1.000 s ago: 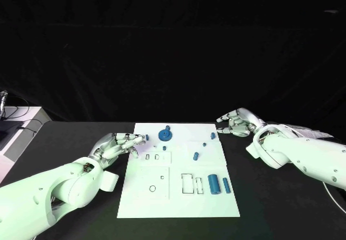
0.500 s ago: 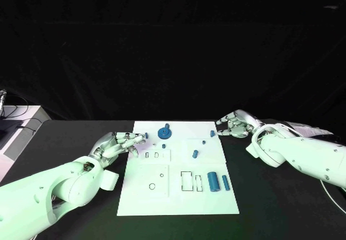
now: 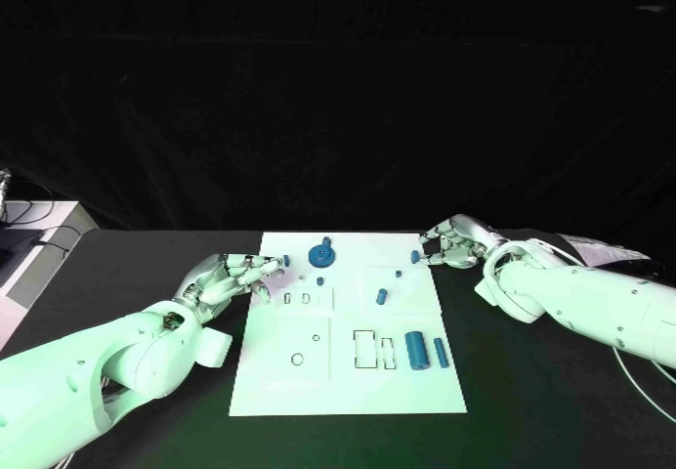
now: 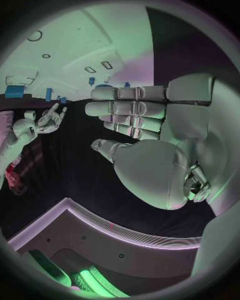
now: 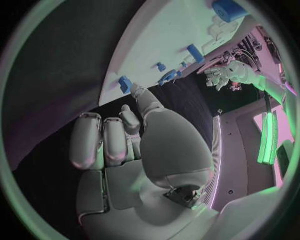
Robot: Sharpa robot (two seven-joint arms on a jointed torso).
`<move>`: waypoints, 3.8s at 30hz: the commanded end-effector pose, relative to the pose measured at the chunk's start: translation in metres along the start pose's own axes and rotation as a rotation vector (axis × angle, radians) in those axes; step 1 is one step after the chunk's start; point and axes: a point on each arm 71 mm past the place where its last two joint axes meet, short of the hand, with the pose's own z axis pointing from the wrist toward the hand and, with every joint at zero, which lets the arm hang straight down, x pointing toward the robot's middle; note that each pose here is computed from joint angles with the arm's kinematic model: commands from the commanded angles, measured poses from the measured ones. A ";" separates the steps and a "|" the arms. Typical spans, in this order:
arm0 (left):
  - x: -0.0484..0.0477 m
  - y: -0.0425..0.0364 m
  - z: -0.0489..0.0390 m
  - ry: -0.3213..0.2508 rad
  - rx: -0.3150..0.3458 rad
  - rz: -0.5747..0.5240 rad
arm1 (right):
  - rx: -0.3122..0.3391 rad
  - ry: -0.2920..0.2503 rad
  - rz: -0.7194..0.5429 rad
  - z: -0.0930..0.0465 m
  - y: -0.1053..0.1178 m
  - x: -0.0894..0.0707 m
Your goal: Assemble the parts on the task board
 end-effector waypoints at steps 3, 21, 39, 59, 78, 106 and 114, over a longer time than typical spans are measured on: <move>0.0028 -0.0017 0.0005 0.020 0.015 -0.006 | 0.010 0.035 -0.021 0.002 -0.001 0.007; 0.0018 -0.0019 0.0005 0.017 0.014 -0.006 | 0.032 0.053 -0.032 0.009 -0.001 0.017; -0.0002 -0.0019 -0.0001 0.013 0.012 -0.003 | 0.037 0.070 -0.027 0.014 0.003 0.022; -0.0012 -0.0019 -0.0004 0.010 0.011 -0.002 | 0.029 0.037 -0.019 0.015 0.004 0.020; -0.0027 -0.0011 0.0000 0.005 0.010 -0.001 | 0.054 -0.102 -0.031 0.014 0.038 0.003; 0.0006 0.0001 0.0018 0.010 0.001 -0.005 | -0.051 0.141 0.018 -0.013 0.178 0.107; 0.0006 0.0002 0.0014 0.010 -0.006 -0.005 | -0.066 0.138 -0.019 -0.014 0.186 0.120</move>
